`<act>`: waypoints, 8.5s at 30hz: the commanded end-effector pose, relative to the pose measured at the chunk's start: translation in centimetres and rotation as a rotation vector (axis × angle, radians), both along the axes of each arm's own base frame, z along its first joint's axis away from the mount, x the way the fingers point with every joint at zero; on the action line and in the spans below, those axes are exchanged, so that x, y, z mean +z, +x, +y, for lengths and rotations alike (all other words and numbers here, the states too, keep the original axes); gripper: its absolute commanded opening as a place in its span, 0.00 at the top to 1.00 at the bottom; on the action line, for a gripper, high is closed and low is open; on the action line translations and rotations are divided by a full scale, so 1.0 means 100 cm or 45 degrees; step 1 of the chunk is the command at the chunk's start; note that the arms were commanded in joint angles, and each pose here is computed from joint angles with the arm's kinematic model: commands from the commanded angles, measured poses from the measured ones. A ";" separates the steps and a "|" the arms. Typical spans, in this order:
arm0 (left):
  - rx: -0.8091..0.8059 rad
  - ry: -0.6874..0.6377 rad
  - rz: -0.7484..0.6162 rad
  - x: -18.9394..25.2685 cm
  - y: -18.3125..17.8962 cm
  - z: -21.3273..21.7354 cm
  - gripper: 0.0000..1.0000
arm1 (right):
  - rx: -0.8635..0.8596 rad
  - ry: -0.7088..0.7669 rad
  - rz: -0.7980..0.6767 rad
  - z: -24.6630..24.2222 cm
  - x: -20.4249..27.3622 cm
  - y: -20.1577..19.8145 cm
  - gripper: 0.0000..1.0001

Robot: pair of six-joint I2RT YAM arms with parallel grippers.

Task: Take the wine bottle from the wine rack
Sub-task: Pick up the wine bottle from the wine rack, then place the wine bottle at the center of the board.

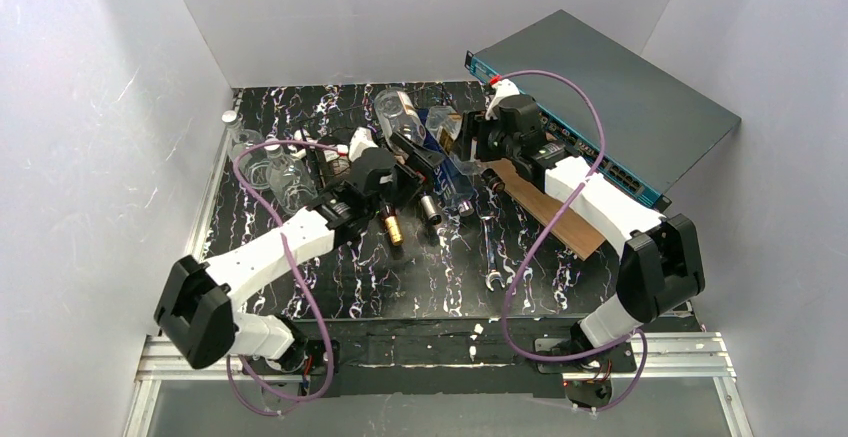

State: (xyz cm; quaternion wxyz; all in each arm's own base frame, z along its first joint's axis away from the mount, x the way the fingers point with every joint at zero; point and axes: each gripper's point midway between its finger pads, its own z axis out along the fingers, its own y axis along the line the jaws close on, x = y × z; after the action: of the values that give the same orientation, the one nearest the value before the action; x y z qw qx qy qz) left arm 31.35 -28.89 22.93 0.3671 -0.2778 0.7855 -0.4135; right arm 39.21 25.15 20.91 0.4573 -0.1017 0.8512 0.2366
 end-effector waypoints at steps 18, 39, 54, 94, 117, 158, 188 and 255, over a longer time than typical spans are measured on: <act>0.311 -0.227 0.281 -0.013 0.062 -0.039 0.02 | -0.027 0.267 -0.120 -0.023 0.060 0.001 0.99; 0.281 -0.230 0.260 -0.014 0.082 -0.043 0.02 | 0.060 0.300 -0.147 -0.023 0.068 -0.012 0.99; 0.311 -0.216 0.255 -0.008 0.083 -0.038 0.05 | 0.103 0.228 -0.174 -0.021 0.076 -0.023 0.99; 0.127 -0.162 0.367 -0.026 0.071 -0.071 0.10 | 0.148 0.155 -0.213 -0.022 0.100 -0.041 0.99; -0.014 -0.143 0.367 -0.024 0.064 -0.091 0.17 | 0.178 0.147 -0.196 -0.023 0.094 -0.051 0.99; -0.091 -0.188 0.209 0.026 0.042 -0.107 0.40 | 0.246 0.128 -0.231 -0.029 0.124 -0.076 0.99; -0.017 -0.248 0.265 0.018 -0.013 -0.114 0.38 | 0.412 0.066 -0.168 -0.043 0.107 -0.137 0.99; 0.292 -0.197 0.627 -0.165 -0.136 -0.019 0.02 | 1.091 -0.445 0.020 0.029 -0.051 -0.210 0.99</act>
State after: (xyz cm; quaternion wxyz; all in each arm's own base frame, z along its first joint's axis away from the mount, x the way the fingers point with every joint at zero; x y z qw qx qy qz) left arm 19.04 -33.03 9.50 0.1879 -0.4757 0.7602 -0.4006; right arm 16.88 25.19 13.19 0.2053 -0.5033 0.8113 0.2153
